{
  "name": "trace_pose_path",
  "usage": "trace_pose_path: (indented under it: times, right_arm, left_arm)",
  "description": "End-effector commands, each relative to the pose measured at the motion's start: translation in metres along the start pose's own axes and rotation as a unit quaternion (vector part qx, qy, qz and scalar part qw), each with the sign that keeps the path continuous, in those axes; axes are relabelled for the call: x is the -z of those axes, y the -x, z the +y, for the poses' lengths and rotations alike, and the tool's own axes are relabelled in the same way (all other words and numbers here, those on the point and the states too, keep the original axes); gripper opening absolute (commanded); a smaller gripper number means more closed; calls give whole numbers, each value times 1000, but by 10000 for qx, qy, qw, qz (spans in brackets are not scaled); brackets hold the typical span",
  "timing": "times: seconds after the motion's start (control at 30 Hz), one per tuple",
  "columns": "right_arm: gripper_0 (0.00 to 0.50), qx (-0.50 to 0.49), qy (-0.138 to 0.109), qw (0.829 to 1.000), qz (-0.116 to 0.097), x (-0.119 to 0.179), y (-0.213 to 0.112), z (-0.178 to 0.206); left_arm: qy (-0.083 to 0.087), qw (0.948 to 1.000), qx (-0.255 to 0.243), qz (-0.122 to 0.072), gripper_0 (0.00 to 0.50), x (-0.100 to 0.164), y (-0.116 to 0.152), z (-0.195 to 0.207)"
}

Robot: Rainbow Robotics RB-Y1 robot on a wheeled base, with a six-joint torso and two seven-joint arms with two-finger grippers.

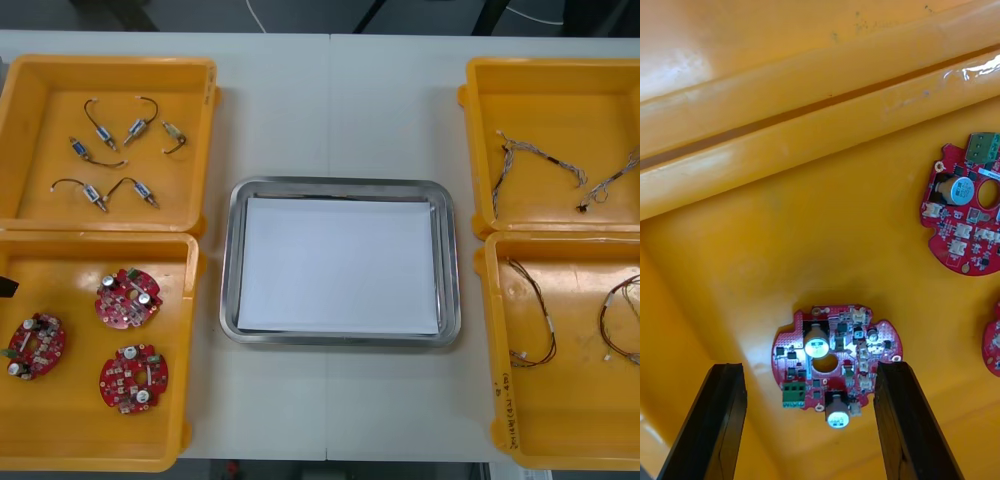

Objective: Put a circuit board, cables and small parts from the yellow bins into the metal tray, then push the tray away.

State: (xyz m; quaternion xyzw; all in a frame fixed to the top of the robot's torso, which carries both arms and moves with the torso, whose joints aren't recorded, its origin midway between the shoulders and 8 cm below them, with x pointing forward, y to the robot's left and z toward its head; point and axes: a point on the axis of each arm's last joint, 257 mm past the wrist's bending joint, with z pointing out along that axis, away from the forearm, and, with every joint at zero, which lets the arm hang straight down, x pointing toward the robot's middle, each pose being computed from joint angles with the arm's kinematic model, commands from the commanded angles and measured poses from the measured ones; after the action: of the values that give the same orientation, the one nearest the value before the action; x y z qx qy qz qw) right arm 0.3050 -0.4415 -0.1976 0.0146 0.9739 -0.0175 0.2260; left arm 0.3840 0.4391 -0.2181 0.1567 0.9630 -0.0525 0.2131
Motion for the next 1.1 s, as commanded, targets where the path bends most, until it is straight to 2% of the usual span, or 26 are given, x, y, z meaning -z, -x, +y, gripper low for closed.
trace_pose_path:
  times: [0.03,0.4,0.63,0.8,1.1]
  right_arm:
    - [500,245,-45,9995,182,-9,-16,-6]
    - [500,263,209,9993,186,-52,-19,-5]
    - [500,352,143,9991,209,-71,-23,-18]
    - [500,335,92,9990,268,-77,-28,-28]
    - [500,264,53,9995,142,-95,-28,-40]
  left_arm:
    - [89,9987,-449,236,500,-5,-13,5]
    - [112,9981,-451,411,500,-25,-28,6]
    - [151,9978,-365,530,500,-28,-40,11]
    - [175,9977,-340,556,500,-33,-43,14]
    - [256,9982,-315,451,500,-55,-47,18]
